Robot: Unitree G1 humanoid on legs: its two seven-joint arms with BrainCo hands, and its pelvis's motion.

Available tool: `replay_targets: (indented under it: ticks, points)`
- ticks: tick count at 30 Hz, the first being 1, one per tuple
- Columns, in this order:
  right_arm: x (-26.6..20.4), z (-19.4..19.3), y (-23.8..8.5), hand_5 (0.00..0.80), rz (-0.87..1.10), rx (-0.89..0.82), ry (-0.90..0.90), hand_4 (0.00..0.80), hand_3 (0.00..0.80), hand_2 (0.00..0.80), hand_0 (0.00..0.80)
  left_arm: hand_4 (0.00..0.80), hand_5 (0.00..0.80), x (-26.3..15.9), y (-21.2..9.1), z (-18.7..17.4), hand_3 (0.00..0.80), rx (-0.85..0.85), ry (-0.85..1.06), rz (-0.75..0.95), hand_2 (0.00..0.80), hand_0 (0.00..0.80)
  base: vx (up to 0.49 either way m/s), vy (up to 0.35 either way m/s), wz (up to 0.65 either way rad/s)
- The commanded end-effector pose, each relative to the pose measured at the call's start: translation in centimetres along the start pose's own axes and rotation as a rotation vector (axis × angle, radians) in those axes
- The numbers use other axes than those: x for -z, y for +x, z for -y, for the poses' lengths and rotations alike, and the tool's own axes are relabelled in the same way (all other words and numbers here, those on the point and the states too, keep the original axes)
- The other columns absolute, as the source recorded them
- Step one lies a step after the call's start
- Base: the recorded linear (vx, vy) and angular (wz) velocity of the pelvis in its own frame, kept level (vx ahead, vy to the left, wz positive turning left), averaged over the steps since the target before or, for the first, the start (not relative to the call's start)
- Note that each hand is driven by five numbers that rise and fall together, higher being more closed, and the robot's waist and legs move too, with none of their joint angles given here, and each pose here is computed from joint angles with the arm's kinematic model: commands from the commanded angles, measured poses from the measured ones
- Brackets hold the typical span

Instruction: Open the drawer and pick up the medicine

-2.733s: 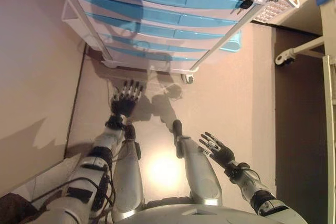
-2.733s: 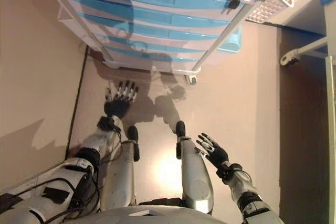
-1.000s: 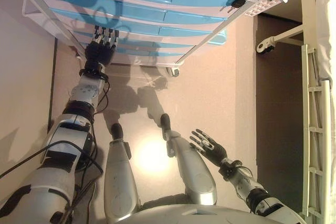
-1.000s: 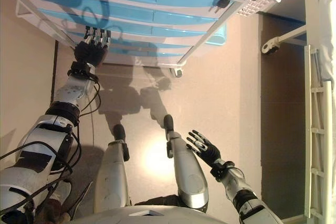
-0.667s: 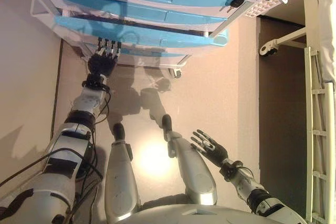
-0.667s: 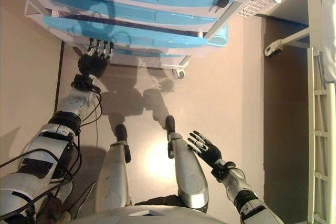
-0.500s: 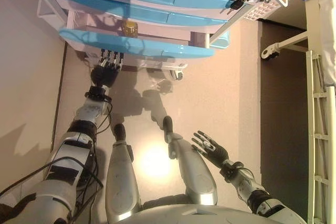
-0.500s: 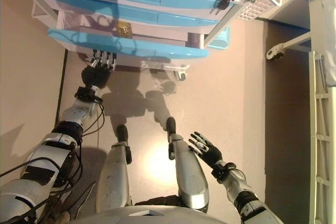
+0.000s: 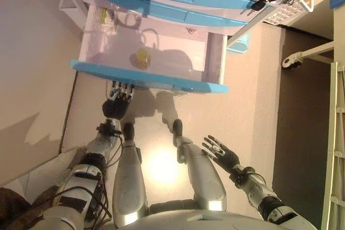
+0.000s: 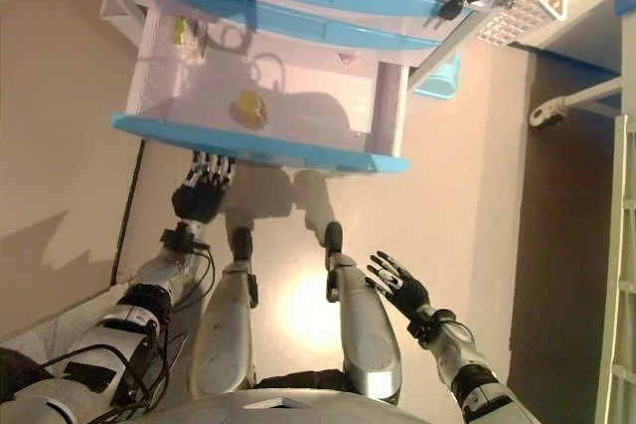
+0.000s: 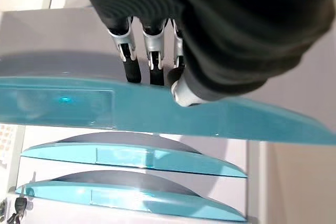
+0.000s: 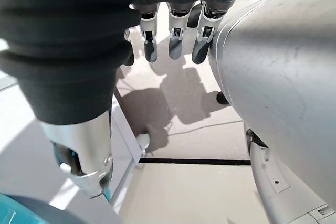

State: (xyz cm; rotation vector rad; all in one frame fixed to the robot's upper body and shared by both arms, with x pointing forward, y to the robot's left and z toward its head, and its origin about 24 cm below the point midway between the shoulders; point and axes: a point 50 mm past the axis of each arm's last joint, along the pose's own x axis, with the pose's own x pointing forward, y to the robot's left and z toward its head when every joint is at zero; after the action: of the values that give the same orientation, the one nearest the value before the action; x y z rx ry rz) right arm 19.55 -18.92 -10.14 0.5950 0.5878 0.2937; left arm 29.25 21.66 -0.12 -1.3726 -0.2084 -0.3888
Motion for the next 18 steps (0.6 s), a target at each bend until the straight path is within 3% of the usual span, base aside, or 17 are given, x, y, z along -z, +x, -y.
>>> replay_targets:
  ticks: [1,18]
  points:
    - [2.9,-1.0,-1.1,0.000,-0.083,-0.043,0.015,0.000,0.000,0.000,0.000,0.800,0.800,1.4,-3.9,-2.1,0.800,-0.133,-0.073,0.023,0.800,0.800,-0.022,-0.011,0.13]
    - [2.6,0.2,-1.5,0.000,-0.043,0.014,0.025,0.000,0.000,0.000,0.000,0.800,0.800,2.9,-13.9,-5.8,0.800,-0.717,-0.244,0.008,0.800,0.800,0.000,-0.016,0.12]
